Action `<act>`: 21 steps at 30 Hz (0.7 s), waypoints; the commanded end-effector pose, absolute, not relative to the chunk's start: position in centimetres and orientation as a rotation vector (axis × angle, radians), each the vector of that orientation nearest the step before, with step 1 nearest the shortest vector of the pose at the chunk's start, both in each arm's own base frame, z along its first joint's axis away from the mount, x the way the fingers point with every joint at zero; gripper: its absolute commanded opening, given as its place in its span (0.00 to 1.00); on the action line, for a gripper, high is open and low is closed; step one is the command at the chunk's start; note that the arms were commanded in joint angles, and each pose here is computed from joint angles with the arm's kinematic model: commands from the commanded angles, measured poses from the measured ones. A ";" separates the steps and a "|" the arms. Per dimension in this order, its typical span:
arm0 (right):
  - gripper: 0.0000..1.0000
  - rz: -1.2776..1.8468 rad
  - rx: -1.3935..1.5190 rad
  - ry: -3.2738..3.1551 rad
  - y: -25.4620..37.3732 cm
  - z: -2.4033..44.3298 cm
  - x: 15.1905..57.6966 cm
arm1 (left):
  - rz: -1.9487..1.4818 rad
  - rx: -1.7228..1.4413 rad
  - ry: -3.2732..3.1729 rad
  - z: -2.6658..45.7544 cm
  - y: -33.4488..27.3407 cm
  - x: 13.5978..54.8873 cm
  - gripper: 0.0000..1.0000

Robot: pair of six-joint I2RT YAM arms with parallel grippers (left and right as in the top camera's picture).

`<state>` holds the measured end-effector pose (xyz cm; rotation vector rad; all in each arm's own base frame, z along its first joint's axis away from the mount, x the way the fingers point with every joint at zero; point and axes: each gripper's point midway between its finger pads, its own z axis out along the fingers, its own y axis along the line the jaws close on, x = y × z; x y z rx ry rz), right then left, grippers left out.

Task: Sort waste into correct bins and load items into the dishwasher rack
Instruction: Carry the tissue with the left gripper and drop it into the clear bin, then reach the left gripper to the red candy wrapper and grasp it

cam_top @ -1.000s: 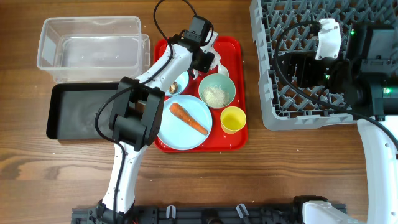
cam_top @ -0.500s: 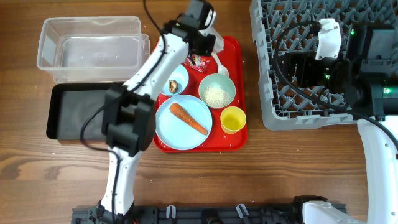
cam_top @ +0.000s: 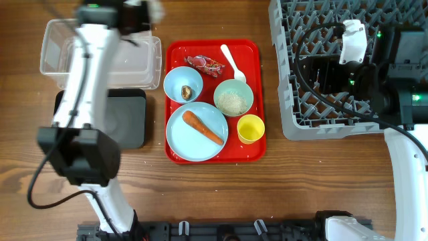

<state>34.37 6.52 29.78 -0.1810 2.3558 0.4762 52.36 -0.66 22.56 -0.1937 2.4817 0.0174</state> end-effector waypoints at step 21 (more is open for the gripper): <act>1.00 0.502 -0.174 2.353 6.7 30.1 34.5 | -0.001 -0.370 2.604 19.5 5.2 49.9 0.93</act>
